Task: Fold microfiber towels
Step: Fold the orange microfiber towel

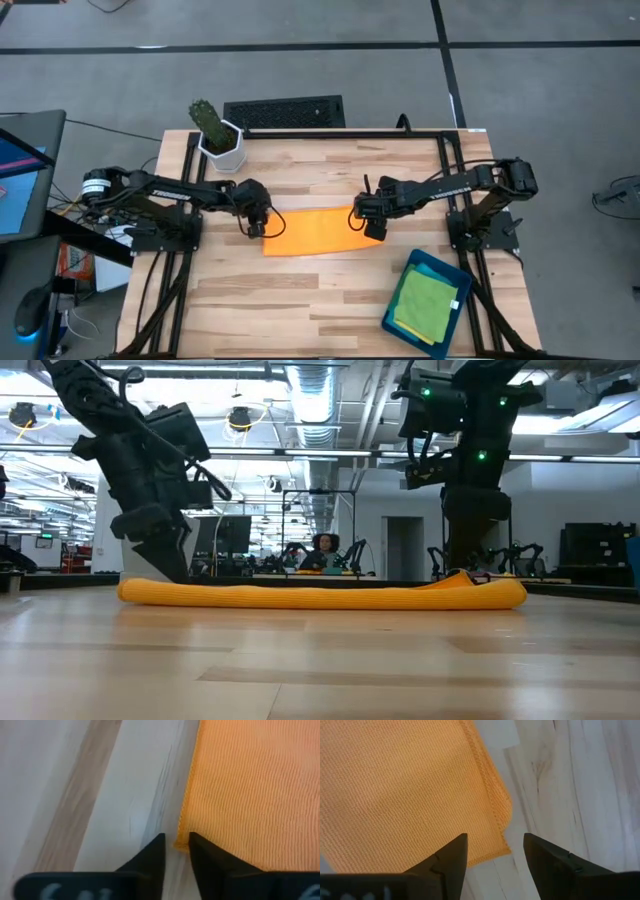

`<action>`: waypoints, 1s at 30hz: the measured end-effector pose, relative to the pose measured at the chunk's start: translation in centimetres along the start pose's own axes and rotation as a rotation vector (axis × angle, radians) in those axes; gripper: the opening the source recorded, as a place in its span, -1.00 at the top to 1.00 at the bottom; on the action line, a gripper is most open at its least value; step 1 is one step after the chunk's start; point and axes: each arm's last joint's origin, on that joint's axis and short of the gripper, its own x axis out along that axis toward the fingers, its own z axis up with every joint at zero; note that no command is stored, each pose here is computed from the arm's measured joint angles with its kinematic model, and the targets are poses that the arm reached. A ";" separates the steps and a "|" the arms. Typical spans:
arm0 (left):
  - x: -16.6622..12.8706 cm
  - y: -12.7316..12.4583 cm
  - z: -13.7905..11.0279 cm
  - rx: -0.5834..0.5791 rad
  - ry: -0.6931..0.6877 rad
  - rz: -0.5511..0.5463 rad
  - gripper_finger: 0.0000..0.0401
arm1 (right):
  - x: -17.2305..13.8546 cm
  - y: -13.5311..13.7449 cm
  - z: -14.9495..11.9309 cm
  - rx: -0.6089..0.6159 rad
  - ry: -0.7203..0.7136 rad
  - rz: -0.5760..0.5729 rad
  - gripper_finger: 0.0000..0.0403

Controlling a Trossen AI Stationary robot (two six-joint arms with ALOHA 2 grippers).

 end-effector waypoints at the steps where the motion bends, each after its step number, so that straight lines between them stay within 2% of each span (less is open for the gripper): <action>1: 0.0 0.0 0.0 0.003 -0.002 0.000 0.67 | 0.0 0.0 0.0 0.000 0.000 0.000 -0.08; 6: -0.1 0.1 0.1 -0.013 -0.015 0.027 0.95 | 0.0 0.0 -0.1 0.013 0.006 -0.002 -0.08; 12: -0.4 -0.6 0.6 -0.036 0.006 0.018 0.99 | 0.2 -0.9 -0.4 0.070 0.061 -0.022 -0.08; 19: -1.2 -2.0 1.1 0.010 0.041 0.067 1.00 | 0.6 -2.0 -0.2 0.085 0.070 -0.027 -0.08; 24: -1.2 -2.3 1.4 0.040 0.011 0.065 0.99 | 0.7 -2.3 -0.2 0.097 0.076 -0.019 -0.08; 27: -1.2 -2.1 2.0 0.079 -0.042 0.067 0.91 | 0.7 -2.2 -0.2 0.095 0.078 -0.007 -0.08; 30: -1.1 -1.5 2.2 0.097 -0.053 0.078 0.74 | 0.6 -2.0 -0.2 0.089 0.077 -0.003 -0.08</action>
